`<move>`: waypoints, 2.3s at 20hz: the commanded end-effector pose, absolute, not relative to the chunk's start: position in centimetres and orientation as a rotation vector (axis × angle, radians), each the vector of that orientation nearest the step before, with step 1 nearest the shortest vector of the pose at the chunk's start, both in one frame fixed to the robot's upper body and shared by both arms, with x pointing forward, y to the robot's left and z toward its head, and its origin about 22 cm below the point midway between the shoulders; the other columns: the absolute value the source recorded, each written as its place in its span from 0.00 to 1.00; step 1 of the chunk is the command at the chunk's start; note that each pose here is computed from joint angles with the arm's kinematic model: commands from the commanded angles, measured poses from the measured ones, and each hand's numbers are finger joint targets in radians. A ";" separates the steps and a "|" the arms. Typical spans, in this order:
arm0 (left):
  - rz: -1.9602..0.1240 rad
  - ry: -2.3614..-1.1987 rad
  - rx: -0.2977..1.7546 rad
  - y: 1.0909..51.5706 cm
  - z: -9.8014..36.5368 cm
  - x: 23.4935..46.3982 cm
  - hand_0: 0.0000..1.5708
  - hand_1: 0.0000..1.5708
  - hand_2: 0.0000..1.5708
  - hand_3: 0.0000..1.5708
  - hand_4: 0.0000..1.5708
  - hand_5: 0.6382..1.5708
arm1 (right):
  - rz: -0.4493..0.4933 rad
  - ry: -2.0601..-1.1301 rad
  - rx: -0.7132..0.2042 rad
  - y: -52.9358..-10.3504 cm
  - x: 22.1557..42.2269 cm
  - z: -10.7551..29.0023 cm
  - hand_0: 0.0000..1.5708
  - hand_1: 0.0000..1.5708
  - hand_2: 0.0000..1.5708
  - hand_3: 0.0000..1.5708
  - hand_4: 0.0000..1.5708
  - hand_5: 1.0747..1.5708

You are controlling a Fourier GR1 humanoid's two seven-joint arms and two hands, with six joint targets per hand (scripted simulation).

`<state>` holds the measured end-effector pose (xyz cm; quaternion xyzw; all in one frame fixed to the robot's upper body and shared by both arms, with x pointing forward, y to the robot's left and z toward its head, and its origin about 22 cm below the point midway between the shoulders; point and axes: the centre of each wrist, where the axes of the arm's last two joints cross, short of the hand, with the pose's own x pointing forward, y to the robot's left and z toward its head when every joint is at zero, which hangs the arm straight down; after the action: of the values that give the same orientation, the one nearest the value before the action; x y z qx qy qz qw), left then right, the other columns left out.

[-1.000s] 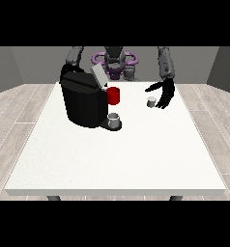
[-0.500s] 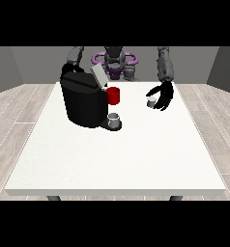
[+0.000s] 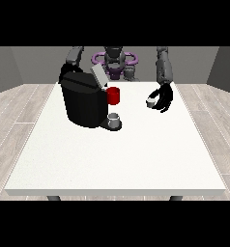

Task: Insert the coffee pod into the coffee machine and close the lid

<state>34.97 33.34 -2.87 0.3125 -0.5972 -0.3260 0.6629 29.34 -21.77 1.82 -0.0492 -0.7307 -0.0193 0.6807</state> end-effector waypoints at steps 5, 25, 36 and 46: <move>-0.883 -1.286 0.736 33.4 -0.9 36.5 0.71 0.71 0.75 0.61 0.18 1.00 | -0.107 -1.637 -0.107 -23.9 29.8 -0.2 0.00 0.00 0.00 0.00 0.32 1.00; -0.926 -1.573 0.623 31.0 11.2 42.6 0.79 0.79 0.84 0.82 0.36 1.00 | -0.059 -1.595 -0.093 -22.7 31.1 0.6 0.00 0.00 0.00 0.00 0.32 1.00; -0.881 -1.677 0.706 30.2 17.3 44.3 0.65 0.65 0.77 0.78 0.32 1.00 | -0.029 -1.662 -0.012 -20.1 30.4 0.5 0.00 0.00 0.00 0.00 0.32 1.00; -0.834 -1.708 0.696 27.7 23.5 45.6 0.82 0.82 0.85 0.81 0.33 1.00 | -0.003 -1.692 -0.037 -19.1 31.8 3.3 0.00 0.00 0.00 0.00 0.32 1.00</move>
<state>45.28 29.29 21.91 0.2974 -0.7077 -0.3459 0.5395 31.22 -19.51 2.85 -0.0076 -0.7484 0.0031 0.6632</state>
